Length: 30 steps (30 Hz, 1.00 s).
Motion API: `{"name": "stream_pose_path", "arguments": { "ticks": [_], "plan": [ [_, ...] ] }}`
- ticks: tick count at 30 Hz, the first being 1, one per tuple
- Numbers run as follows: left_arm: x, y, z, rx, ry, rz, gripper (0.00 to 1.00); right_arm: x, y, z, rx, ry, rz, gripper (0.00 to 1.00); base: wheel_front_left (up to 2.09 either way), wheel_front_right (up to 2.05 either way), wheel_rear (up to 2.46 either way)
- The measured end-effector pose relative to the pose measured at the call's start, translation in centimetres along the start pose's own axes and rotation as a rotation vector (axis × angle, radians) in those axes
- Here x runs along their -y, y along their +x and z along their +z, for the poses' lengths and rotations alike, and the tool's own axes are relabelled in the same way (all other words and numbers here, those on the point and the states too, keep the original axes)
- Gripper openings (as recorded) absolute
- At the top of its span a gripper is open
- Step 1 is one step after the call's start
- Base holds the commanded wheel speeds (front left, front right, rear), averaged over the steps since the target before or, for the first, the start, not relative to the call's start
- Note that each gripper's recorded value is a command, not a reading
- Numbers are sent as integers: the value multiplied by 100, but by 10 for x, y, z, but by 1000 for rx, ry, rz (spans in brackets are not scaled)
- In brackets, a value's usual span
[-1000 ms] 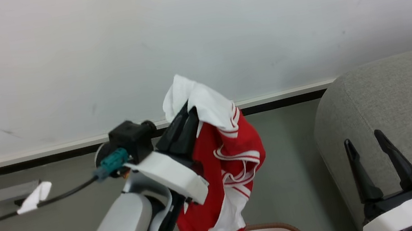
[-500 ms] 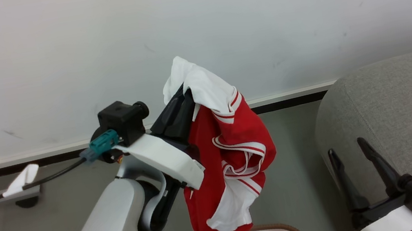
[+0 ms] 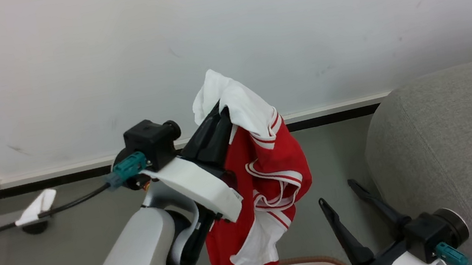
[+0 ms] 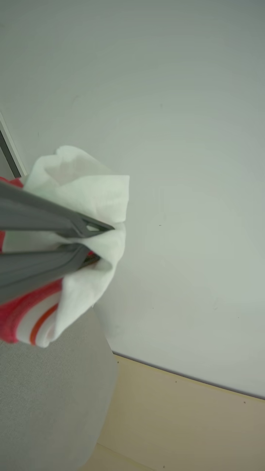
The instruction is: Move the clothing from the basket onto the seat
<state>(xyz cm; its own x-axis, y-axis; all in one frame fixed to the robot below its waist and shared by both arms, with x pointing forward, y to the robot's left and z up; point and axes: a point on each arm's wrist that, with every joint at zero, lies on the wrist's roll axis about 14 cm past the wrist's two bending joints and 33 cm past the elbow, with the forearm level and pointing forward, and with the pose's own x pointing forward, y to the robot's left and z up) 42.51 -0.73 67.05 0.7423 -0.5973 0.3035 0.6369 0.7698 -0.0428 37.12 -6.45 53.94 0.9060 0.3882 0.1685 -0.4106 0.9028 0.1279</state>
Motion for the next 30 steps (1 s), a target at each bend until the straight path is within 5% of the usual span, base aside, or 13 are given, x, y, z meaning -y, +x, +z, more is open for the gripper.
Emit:
{"name": "stream_pose_path", "arguments": {
  "ticks": [25,26,27,30],
  "plan": [
    [67,-44,-8,-40,-37,-120,0,-36,36,-53,-210,-174,234,100,0,0,0],
    [67,-46,-7,-38,-35,-119,0,-36,38,-53,-212,-174,237,74,0,0,0],
    [67,-47,-6,-35,-34,-115,0,-37,40,-54,-217,-169,239,0,0,0,0],
    [61,-51,-4,-35,-30,-91,0,-42,41,-59,-233,-156,252,0,0,0,0]
  ]
}}
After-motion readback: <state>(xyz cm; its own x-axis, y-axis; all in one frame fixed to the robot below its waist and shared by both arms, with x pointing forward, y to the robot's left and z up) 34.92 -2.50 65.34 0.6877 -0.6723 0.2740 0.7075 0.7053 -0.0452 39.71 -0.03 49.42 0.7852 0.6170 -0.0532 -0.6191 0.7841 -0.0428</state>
